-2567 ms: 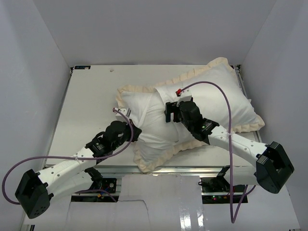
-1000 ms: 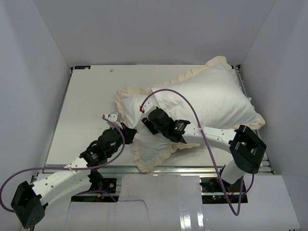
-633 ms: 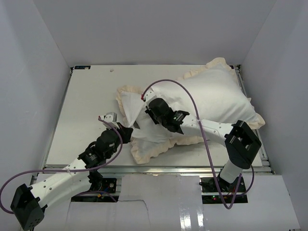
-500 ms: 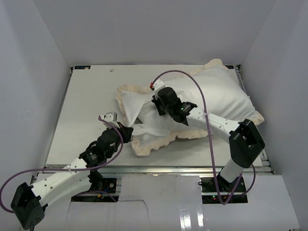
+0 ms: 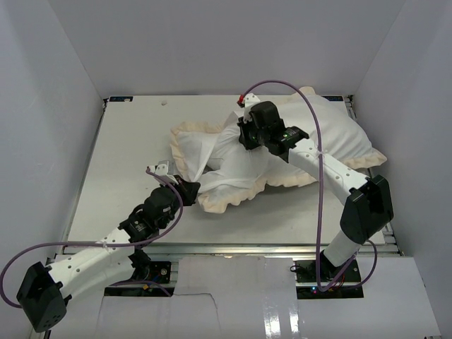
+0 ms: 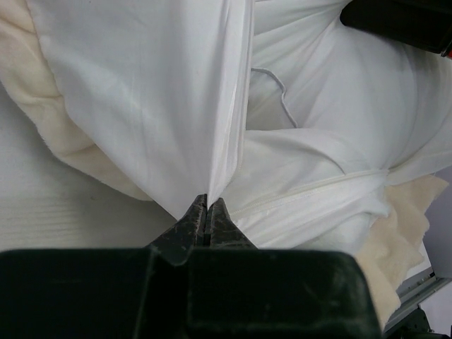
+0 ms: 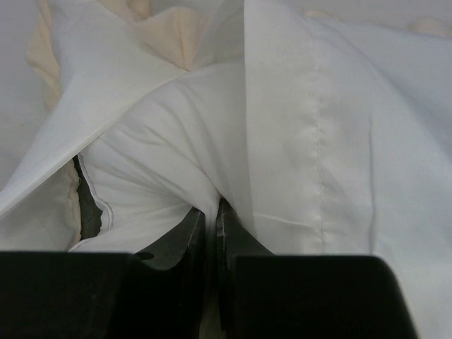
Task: Remove the pillowcase from the pillow
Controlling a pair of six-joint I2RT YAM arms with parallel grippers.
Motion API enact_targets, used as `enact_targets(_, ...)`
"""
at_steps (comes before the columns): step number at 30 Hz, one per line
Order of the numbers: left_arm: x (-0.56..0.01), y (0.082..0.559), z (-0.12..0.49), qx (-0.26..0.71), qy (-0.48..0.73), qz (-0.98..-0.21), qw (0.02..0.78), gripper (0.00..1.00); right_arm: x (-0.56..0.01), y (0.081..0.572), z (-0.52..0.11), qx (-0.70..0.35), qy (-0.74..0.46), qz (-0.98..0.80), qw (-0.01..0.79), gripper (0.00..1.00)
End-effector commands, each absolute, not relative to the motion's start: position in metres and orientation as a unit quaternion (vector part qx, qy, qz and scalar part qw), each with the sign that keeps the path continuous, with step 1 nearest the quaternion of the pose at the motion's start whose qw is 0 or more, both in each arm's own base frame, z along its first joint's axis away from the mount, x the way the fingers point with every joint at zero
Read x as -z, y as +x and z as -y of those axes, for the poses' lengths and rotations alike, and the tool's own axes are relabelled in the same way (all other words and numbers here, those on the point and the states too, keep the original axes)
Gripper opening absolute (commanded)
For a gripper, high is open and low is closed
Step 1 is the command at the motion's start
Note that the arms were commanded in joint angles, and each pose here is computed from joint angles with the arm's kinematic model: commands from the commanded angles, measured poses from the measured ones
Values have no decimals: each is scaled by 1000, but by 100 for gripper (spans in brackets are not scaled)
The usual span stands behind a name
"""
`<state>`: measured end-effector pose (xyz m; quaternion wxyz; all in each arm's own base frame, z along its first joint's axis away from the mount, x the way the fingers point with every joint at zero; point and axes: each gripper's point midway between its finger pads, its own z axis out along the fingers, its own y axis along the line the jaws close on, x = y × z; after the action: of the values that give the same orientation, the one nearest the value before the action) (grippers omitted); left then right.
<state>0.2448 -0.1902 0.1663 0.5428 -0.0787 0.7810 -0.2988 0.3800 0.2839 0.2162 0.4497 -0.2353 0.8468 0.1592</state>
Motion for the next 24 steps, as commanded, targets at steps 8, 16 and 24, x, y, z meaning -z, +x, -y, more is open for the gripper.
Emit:
enact_targets(8,-128,235,200,280,-27,-822,495,0,-251,405,-260,-96,-214,-814,531,13)
enact_targets(16,-119,227,223,321,3,-826,462,0,-230,295,-325,-182,-350,-778,490,60)
enact_targets(24,-119,227,218,315,-3,-826,468,0,-191,239,-337,-198,-397,-771,456,62)
